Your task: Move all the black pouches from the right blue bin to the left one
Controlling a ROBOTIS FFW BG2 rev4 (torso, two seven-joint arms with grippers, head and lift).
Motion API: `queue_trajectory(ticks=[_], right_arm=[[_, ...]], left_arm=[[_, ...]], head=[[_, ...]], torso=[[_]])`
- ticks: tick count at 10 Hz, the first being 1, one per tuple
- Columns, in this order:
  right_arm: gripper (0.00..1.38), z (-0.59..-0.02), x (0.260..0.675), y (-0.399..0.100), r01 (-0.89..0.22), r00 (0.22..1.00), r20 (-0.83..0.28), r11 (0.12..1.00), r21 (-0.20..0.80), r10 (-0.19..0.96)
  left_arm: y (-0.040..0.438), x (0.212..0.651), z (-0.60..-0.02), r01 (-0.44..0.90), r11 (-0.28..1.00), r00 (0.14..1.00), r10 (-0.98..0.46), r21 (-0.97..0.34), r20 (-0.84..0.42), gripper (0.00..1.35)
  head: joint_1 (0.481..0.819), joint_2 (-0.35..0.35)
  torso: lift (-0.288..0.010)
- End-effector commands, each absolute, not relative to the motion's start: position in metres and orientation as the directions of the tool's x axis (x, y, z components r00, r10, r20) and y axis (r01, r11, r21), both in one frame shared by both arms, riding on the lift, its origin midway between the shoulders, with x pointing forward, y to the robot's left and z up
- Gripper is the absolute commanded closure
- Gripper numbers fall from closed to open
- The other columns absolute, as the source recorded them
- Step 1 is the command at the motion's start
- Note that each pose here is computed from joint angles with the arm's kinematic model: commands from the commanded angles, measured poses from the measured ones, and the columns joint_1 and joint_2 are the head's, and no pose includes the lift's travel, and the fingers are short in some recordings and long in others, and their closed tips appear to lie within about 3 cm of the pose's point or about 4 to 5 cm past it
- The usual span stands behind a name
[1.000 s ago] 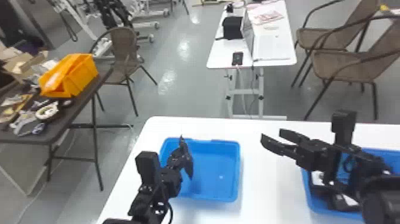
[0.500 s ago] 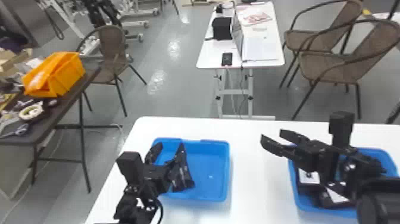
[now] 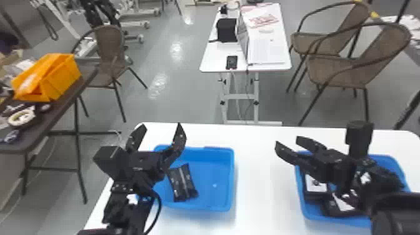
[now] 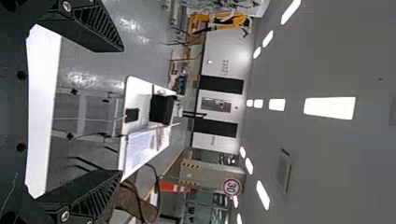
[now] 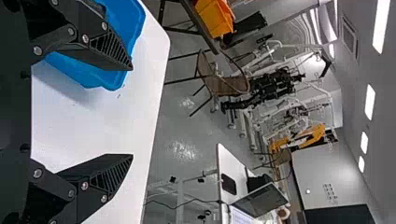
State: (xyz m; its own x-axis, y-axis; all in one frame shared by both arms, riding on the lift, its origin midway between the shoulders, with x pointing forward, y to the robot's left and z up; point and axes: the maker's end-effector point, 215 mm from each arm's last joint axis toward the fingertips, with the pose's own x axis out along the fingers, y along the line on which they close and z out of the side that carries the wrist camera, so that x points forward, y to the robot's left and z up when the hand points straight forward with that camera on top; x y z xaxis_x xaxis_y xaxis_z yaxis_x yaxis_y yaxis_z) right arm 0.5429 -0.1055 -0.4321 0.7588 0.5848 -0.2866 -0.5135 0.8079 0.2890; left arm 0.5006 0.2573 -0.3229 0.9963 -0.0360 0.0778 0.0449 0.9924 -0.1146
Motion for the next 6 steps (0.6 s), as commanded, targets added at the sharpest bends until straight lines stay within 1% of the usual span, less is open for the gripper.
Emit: queue_trajectory(ticks=[1,3,5,6], right_arm=[[0.4,-0.431,0.54,-0.116,-0.482,0.792,-0.273,0.833,0.271,0.547],[0.4,-0.44,0.529,-0.142,-0.386,0.851,-0.289,0.895,0.225,0.439],[0.4,-0.469,0.509,-0.17,-0.282,0.873,-0.352,0.939,0.197,0.337],[0.4,-0.483,0.5,-0.185,-0.233,0.879,-0.386,0.959,0.161,0.279]], left_arm=[[0.259,0.496,-0.301,0.032,0.993,0.99,-0.017,-0.113,0.137,0.09],[0.265,0.489,-0.293,0.009,0.993,0.987,0.01,-0.122,0.159,0.09],[0.268,0.487,-0.294,0.003,0.992,0.987,0.017,-0.124,0.16,0.09],[0.269,0.487,-0.295,0.001,0.992,0.987,0.019,-0.125,0.157,0.09]], head=[[0.695,0.162],[0.695,0.148],[0.695,0.125],[0.695,0.11]], torso=[[0.01],[0.01],[0.01],[0.01]])
